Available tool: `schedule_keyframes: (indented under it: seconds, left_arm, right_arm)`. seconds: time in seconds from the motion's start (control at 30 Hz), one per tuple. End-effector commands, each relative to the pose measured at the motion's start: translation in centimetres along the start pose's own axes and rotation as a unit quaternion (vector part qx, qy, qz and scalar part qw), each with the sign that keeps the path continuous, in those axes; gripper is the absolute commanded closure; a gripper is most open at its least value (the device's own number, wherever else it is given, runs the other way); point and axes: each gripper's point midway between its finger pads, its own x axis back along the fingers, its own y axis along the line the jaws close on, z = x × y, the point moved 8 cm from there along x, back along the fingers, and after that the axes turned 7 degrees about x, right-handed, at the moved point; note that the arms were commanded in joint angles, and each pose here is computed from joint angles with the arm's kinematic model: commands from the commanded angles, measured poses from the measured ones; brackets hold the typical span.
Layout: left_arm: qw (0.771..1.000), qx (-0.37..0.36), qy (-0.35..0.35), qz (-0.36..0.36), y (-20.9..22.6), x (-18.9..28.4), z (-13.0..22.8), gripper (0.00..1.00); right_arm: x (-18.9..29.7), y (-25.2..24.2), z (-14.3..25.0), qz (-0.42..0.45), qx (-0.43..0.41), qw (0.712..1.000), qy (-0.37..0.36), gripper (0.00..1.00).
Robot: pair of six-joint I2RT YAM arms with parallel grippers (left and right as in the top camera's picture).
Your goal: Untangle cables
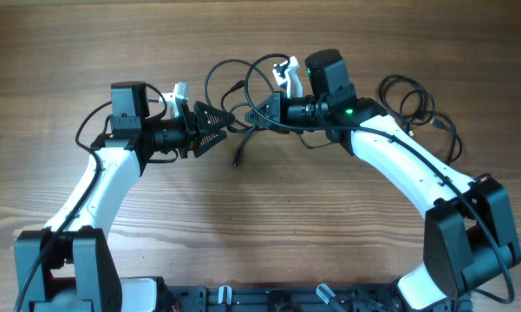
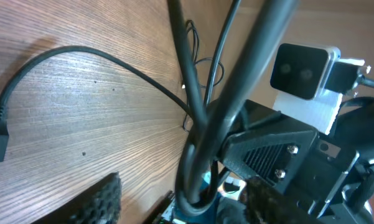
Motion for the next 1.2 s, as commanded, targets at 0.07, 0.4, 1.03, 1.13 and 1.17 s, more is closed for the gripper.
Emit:
schedule_keyframes:
  seconds: [0.07,0.4,1.03,1.13,1.17]
  left_arm:
    - [0.994,0.105,0.006,0.007,-0.3,0.1,0.0,0.62]
    - [0.989,0.147,-0.01,0.016,-0.9,0.2,-0.6,0.93]
    - [0.987,0.131,-0.097,0.017,0.3,3.6,-3.3,0.96]
    - [0.984,0.133,-0.114,0.021,0.7,4.7,-3.8,0.96]
    - [0.983,0.134,-0.12,0.022,0.9,5.1,-4.0,0.96]
  right_arm:
    - [0.4,1.1,-0.5,-0.016,-0.009,1.0,-0.015,0.96]
    - [0.4,1.3,-0.7,-0.022,-0.052,0.998,-0.016,0.96]
    - [0.4,0.1,0.3,0.021,-0.001,1.0,-0.001,0.96]
    - [0.5,-1.2,0.7,0.077,0.013,0.997,-0.003,0.96]
    - [0.6,-1.8,0.9,0.101,0.015,0.995,-0.001,0.96]
